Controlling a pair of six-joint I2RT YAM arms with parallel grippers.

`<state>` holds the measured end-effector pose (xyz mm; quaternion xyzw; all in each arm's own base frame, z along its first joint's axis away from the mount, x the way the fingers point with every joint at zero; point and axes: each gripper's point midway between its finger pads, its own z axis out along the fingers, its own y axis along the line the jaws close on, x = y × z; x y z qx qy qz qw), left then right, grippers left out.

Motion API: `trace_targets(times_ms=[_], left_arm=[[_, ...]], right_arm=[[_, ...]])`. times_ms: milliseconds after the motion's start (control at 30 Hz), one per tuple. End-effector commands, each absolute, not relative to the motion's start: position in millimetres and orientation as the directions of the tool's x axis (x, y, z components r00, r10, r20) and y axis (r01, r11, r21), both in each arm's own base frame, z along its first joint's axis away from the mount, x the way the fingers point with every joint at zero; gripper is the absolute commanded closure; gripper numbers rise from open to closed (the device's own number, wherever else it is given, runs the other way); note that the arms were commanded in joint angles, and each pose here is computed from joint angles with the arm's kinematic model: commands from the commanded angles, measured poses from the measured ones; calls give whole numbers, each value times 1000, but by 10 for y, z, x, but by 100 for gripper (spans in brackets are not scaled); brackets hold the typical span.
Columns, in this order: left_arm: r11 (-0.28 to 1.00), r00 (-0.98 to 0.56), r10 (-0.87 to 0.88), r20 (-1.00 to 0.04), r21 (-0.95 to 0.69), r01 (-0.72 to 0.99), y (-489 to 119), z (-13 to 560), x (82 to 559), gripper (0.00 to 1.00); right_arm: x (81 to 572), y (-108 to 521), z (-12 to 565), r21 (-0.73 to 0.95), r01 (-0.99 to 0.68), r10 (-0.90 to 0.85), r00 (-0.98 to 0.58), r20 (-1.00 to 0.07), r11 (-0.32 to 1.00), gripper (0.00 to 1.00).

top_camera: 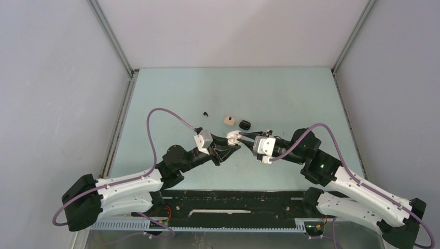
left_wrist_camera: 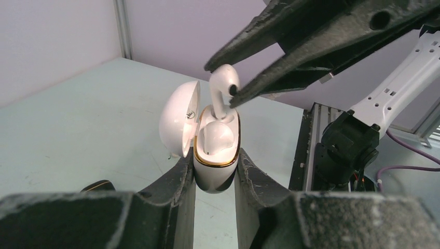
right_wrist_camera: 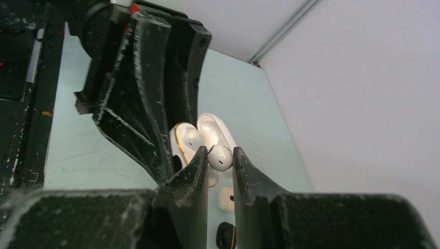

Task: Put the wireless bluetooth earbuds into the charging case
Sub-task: Place the earbud in the charging case.

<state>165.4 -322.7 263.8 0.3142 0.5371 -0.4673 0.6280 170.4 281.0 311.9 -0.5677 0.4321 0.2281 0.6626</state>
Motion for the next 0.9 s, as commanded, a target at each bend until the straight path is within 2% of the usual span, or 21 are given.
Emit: trace_targets(times_ms=[0, 200, 400, 867], left_arm=[[404, 59, -328, -943, -83, 911, -3128, 2911, 1696, 100], [413, 65, -331, -941, -83, 907, -3108, 2915, 1705, 100], [412, 67, -319, -945, -74, 908, -3125, 2887, 1709, 100], [408, 59, -297, -953, -71, 910, -3163, 2850, 1720, 100]], right_arm=[[1603, 2866, 3044, -617, -763, -199, 585, -786, 194, 100], [1591, 2892, 3018, -643, -744, -210, 610, -764, 180, 100], [1692, 2881, 3142, -670, -701, -213, 635, -742, 246, 100], [1808, 2821, 3189, -675, -681, -242, 630, -738, 284, 100]])
